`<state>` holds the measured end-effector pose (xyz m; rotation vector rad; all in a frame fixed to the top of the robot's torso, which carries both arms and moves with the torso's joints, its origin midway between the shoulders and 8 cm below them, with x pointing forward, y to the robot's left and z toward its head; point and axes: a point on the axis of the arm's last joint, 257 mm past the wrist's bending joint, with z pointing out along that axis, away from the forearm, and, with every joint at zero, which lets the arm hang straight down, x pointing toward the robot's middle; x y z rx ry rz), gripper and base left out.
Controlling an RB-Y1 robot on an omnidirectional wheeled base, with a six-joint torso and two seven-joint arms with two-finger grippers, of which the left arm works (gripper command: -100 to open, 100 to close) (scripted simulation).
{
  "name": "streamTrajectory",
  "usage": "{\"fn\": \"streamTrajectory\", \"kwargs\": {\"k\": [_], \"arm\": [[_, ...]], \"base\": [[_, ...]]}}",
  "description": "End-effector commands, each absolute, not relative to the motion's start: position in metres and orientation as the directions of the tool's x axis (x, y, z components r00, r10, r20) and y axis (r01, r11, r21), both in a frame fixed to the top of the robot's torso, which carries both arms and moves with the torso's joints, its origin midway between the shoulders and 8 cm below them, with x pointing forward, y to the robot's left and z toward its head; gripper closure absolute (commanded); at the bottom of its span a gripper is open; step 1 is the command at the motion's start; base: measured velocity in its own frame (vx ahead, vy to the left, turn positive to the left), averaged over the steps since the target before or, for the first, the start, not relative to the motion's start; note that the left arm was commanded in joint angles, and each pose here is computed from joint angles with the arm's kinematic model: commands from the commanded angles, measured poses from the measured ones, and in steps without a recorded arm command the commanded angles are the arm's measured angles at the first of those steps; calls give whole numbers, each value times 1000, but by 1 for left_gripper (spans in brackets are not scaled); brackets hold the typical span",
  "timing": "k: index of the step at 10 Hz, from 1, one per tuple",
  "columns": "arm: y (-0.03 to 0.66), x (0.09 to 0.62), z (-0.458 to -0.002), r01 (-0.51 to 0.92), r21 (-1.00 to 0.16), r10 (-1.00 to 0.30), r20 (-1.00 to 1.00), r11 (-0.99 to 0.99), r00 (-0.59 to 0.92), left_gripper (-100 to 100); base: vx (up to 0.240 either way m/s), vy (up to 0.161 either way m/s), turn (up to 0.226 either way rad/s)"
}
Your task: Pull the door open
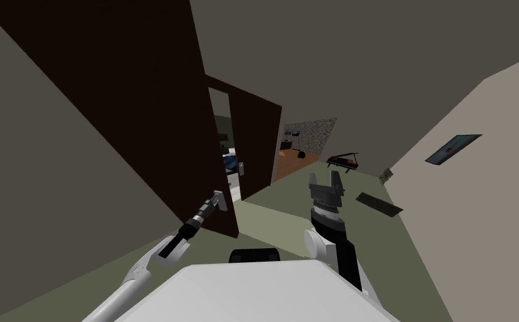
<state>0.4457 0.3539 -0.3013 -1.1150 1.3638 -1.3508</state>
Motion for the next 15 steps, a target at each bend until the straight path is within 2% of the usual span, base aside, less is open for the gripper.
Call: {"fn": "streamTrajectory", "kwargs": {"k": [1, 15], "arm": [[354, 441, -300, -5, -1000, -977, 1, 0, -213, 100], [362, 401, -298, -2, -1000, -947, 0, 0, -322, 100]], "base": [[-205, 95, -145], [-159, 100, -116]]}}
